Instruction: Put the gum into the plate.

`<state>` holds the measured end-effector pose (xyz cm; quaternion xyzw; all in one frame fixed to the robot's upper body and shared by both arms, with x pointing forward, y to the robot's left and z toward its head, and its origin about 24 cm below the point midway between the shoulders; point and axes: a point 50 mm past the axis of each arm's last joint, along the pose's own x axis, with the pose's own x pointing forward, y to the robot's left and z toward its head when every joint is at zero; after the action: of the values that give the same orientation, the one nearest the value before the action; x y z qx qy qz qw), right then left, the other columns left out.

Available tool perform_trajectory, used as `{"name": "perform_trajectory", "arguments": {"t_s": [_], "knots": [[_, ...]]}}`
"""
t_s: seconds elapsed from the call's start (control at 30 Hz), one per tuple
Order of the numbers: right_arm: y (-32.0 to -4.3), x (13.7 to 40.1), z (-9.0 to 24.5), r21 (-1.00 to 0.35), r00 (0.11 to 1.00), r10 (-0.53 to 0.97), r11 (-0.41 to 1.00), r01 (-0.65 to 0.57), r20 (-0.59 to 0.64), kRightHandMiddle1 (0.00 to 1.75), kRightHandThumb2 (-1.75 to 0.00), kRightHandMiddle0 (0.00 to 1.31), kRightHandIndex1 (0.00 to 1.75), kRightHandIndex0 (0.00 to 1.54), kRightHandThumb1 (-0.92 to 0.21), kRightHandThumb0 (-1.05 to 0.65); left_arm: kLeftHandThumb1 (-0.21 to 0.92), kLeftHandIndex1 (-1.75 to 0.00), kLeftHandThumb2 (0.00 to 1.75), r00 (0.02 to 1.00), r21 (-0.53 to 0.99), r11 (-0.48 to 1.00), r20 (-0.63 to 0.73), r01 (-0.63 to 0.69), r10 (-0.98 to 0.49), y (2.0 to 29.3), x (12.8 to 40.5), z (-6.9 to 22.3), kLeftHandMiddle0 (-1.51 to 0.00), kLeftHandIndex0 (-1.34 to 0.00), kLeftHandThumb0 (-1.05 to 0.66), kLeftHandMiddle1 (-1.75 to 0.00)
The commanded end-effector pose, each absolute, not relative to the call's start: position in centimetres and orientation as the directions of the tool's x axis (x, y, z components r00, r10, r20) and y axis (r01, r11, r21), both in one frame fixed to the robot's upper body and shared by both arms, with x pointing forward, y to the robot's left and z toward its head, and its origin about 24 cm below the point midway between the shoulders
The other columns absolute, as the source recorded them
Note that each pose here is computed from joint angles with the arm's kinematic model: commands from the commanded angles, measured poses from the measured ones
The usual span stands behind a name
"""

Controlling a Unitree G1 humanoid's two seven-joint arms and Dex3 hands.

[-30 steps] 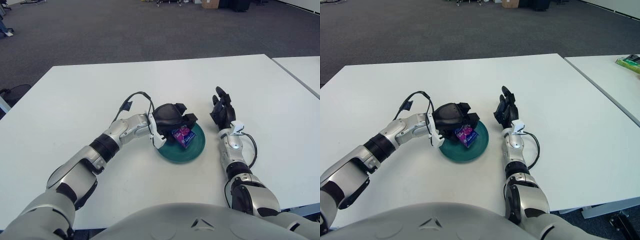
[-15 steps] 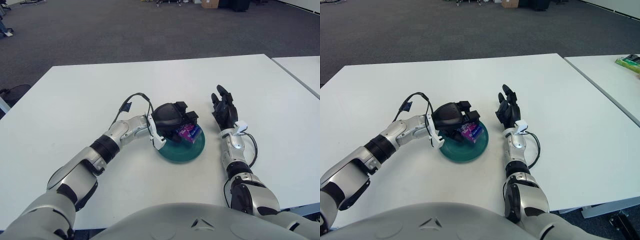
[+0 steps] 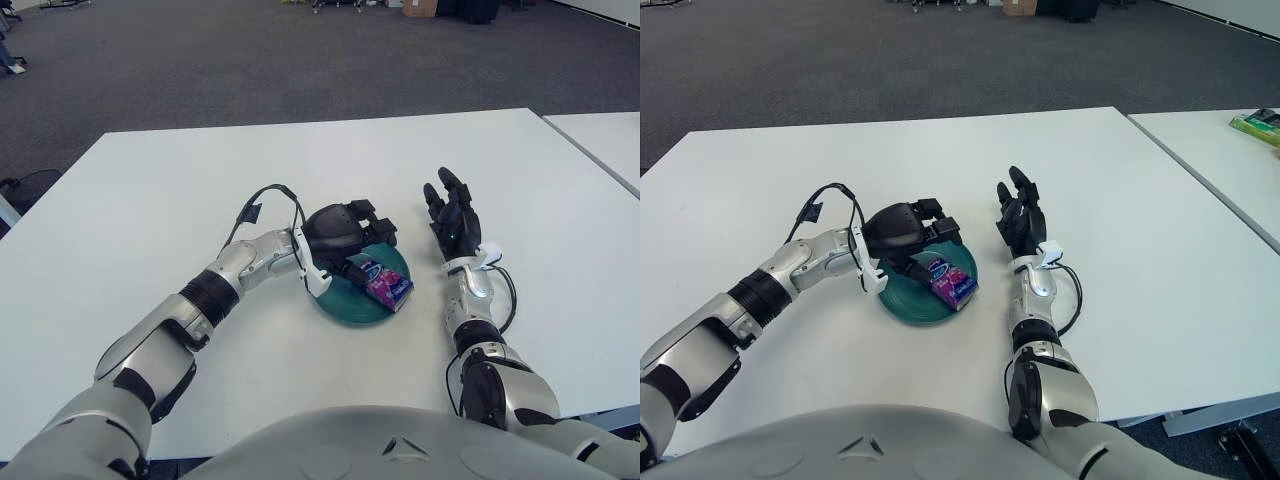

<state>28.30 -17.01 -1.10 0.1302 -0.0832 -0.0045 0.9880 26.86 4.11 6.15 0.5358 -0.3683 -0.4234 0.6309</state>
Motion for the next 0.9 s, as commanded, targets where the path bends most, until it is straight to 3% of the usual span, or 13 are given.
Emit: {"name": "perform_trajectory", "arguments": {"t_s": [0.0,0.2,0.47,0.7,0.87], "knots": [[-15.7,20.9,-8.8,0.412,0.980,-0.079,0.899,0.149,-0.183,0.47,-0.88,0.00,0.02,0.35,-0.92,-0.66,0.92,-1.03,0.85,0.399,0.986,0.035,-0.033,0.163,-0.916,4.9,27.2,5.9,-0.31,-0.05,-1.05,-0.39],[-15.7,20.9,-9.0,0.437,0.981,-0.060,0.889,0.137,-0.185,0.49,-0.88,0.00,0.02,0.35,-0.92,-0.66,0.92,-0.90,0.85,0.410,0.982,-0.025,-0.100,0.186,-0.907,5.0,27.2,5.8,-0.31,-0.02,-1.05,-0.18],[-15.8,20.8,-9.0,0.407,0.978,-0.065,0.902,0.143,-0.200,0.50,-0.86,0.00,0.01,0.34,-0.92,-0.66,0.92,-0.65,0.85,0.409,0.979,-0.064,-0.140,0.196,-0.902,5.2,27.1,6.1,-0.26,0.00,-1.05,-0.06],[-15.8,20.7,-9.2,0.377,0.973,-0.069,0.914,0.150,-0.220,0.50,-0.87,0.00,0.00,0.33,-0.92,-0.67,0.92,-0.67,0.85,0.410,0.981,-0.052,-0.126,0.186,-0.904,6.0,27.6,7.1,-0.29,0.00,-1.05,-0.04],[-15.9,20.7,-9.3,0.313,0.963,-0.084,0.935,0.165,-0.255,0.44,-0.88,0.00,0.00,0.30,-0.92,-0.70,0.92,-0.84,0.83,0.492,0.977,0.135,0.039,0.162,-0.870,7.3,29.3,9.2,-0.35,-0.05,-1.05,-0.04]]}}
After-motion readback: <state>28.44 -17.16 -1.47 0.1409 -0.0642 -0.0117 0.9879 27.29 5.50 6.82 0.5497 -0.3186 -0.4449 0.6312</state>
